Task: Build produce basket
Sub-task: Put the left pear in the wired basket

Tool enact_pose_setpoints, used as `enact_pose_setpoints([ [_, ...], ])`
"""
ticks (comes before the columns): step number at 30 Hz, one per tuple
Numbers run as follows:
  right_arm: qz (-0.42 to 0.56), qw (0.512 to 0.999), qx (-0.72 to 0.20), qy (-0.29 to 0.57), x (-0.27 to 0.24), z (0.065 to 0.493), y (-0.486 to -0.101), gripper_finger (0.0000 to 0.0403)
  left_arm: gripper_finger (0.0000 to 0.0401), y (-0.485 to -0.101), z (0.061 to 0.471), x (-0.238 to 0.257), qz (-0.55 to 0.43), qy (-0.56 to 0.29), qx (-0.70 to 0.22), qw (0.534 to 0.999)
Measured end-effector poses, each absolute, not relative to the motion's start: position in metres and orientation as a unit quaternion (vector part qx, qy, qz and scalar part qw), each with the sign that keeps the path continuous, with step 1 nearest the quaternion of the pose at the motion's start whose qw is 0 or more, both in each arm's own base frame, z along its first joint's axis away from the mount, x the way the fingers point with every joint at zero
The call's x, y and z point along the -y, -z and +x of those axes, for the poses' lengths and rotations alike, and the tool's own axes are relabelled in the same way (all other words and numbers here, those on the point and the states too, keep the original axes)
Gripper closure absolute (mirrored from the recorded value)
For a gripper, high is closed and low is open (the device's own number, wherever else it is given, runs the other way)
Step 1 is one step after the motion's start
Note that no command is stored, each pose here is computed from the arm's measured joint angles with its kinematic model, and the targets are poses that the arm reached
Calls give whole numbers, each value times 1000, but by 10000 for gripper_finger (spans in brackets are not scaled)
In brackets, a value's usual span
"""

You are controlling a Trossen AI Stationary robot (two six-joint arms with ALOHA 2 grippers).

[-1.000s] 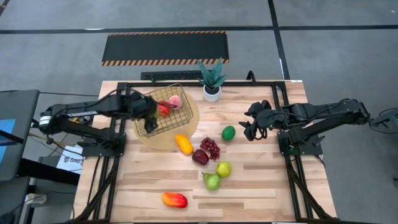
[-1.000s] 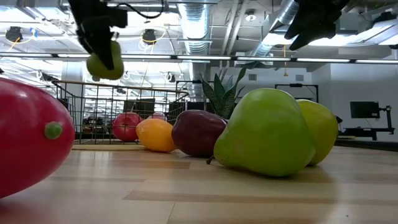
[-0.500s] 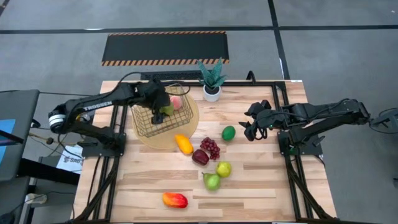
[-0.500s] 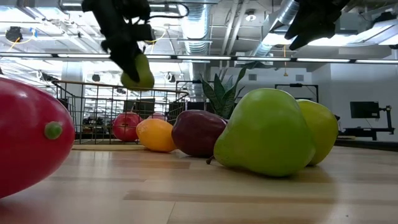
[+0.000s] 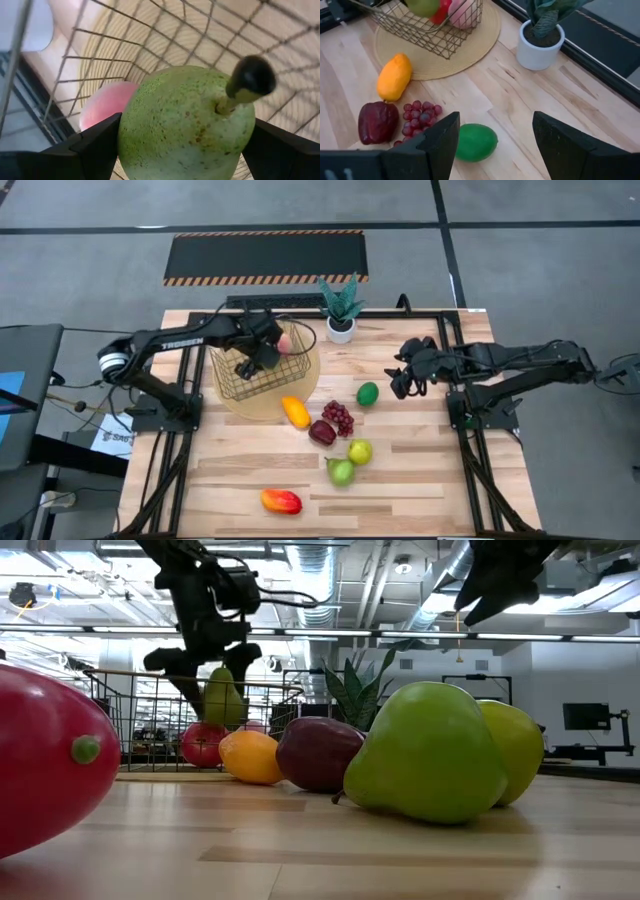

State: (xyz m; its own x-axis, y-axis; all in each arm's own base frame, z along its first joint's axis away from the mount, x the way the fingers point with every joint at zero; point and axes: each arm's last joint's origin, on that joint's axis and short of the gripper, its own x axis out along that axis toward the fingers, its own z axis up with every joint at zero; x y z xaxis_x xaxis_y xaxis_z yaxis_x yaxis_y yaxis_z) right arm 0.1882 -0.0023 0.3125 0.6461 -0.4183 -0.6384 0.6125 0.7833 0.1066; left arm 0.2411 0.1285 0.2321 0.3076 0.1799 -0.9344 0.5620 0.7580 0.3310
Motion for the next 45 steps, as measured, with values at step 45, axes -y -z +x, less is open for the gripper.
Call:
enact_pose_setpoints([
  [45, 175, 877, -298, 335, 22, 187, -312, 129, 69, -215, 263, -130, 470, 287, -463, 694],
])
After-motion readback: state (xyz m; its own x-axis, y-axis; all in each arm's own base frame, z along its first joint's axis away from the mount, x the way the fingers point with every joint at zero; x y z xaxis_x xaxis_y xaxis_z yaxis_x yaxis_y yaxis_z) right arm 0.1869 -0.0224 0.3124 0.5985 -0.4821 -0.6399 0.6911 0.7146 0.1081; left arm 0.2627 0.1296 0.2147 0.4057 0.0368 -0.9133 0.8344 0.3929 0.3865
